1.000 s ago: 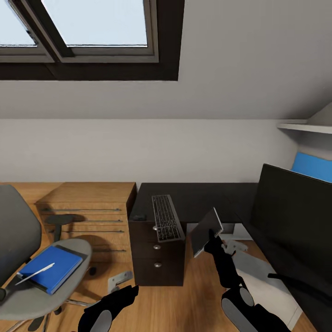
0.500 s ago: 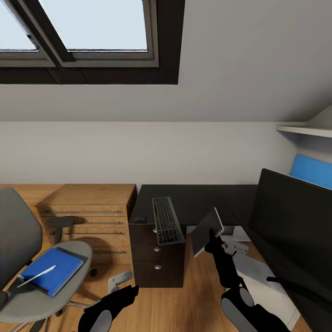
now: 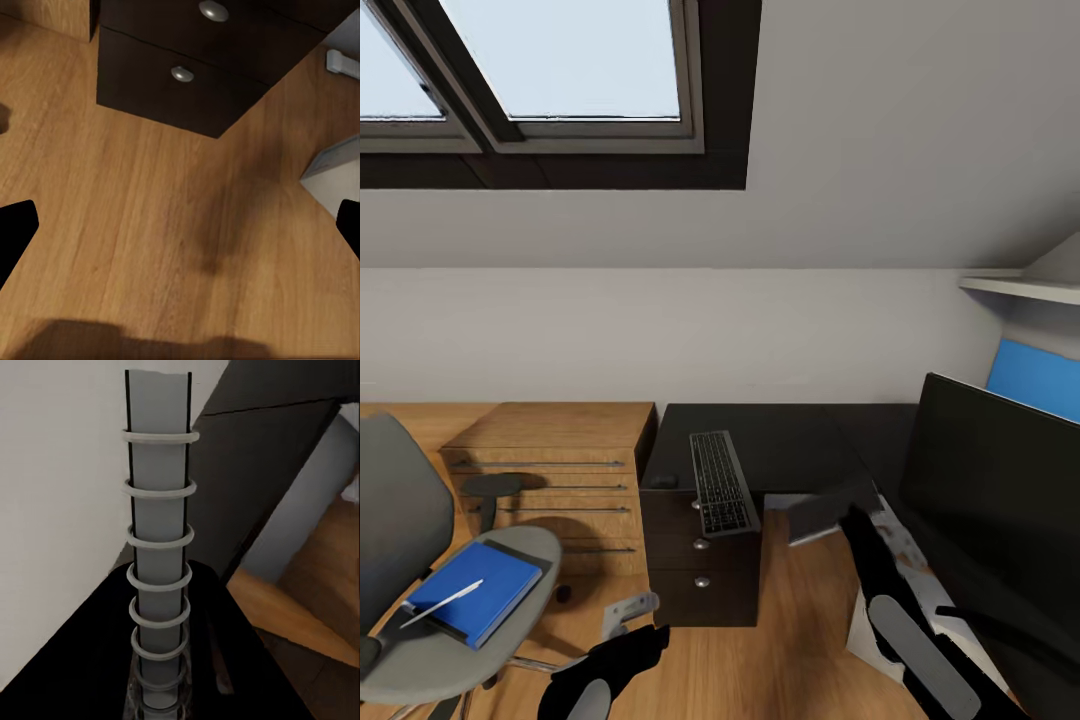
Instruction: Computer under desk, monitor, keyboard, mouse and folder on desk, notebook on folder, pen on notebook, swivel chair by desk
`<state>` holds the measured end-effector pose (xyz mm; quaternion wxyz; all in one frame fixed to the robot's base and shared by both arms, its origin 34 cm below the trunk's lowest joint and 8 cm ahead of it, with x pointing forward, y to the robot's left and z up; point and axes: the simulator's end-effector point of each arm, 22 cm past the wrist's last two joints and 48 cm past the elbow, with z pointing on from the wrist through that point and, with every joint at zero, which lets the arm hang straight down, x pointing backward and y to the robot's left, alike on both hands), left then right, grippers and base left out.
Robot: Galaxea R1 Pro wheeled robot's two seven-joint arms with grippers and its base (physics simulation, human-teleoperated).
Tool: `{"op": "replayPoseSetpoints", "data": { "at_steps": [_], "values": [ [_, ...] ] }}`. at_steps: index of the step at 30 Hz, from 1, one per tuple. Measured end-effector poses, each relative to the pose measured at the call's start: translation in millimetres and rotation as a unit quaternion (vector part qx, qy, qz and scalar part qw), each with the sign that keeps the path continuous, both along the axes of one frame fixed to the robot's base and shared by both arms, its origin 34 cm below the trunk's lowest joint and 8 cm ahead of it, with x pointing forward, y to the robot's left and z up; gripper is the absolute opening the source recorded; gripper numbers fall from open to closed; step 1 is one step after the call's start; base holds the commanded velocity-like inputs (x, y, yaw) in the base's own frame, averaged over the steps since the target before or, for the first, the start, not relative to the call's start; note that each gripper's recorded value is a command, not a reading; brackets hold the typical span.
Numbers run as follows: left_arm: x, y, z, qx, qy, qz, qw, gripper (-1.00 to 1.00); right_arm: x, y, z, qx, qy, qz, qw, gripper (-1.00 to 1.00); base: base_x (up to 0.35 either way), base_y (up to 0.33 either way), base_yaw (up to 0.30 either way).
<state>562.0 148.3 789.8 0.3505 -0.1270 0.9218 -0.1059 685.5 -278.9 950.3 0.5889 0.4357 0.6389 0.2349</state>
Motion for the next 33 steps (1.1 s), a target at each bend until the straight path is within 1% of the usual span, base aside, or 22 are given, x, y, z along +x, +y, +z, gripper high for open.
{"op": "replayPoseSetpoints", "data": {
  "at_steps": [2,3,4,6,8,11,14,17,19,20,21,22,23,24,27,33],
  "values": [
    [0,-1,0,0.0,0.0,-0.001,1.0,1.0,0,1,-7,0.031,0.014,0.001,0.9994,-1.0,0.0,0.0,0.0],
    [0,-1,0,0.0,0.0,-0.002,1.0,1.0,0,3,-14,0.058,0.027,0.003,0.9979,-1.0,0.0,0.0,0.0],
    [0,-1,0,0.0,-0.001,-0.002,1.0,1.0,-1,7,-20,0.08,0.038,0.008,0.996,-1.0,0.0,0.0,0.0],
    [0,-1,0,0.0,-0.001,-0.003,1.0,1.0,-1,13,-25,0.101,0.049,0.018,0.9936,-1.0,0.022,0.0,0.0],
    [0,-1,0,0.0,-0.001,-0.003,1.0,1.0,-1,18,-26,0.111,0.054,0.029,0.992,-1.0,0.133,0.0,0.0],
    [0,-1,1,0.0,-0.002,-0.002,1.0,1.0,0,22,-26,0.116,0.054,0.039,0.991,-1.0,0.23,0.0,0.0],
    [0,-1,1,0.0,-0.002,-0.002,1.0,1.0,1,25,-22,0.118,0.045,0.047,0.9908,-1.0,0.288,0.0,0.0],
    [0,-1,1,0.0,-0.002,-0.002,1.0,1.0,4,29,-12,0.118,0.023,0.059,0.991,-1.0,0.308,0.0,0.0],
    [0,-1,1,0.0,-0.002,-0.002,1.0,1.0,7,33,-3,0.117,0.0,0.071,0.9906,-1.0,0.316,0.0,0.0],
    [0,-1,1,0.0,-0.002,-0.002,1.0,1.0,9,36,5,0.115,-0.019,0.081,0.9898,-1.0,0.319,0.0,0.0],
    [0,-1,1,0.0,-0.002,-0.002,1.0,1.0,9,37,9,0.115,-0.029,0.086,0.9892,-1.0,0.32,0.0,0.0],
    [0,-1,1,0.0,-0.002,-0.002,1.0,1.0,10,39,15,0.113,-0.047,0.095,0.9879,-1.0,0.321,0.0,0.0],
    [0,-1,1,0.0,-0.002,-0.002,1.0,1.0,11,40,19,0.112,-0.057,0.099,0.9871,-1.0,0.323,0.0,0.0],
    [0,-1,1,0.0,-0.002,-0.002,1.0,1.0,11,42,25,0.11,-0.073,0.107,0.9854,-1.0,0.324,0.0,0.0],
    [0,-1,1,-0.001,-0.002,-0.003,1.0,1.0,12,42,30,0.107,-0.095,0.117,0.9827,-1.0,0.326,0.0,0.0],
    [0,-2,1,-0.001,-0.002,-0.003,1.0,1.0,12,40,27,0.1,-0.103,0.121,0.9822,-1.0,0.248,0.0,0.0]
  ]
}}
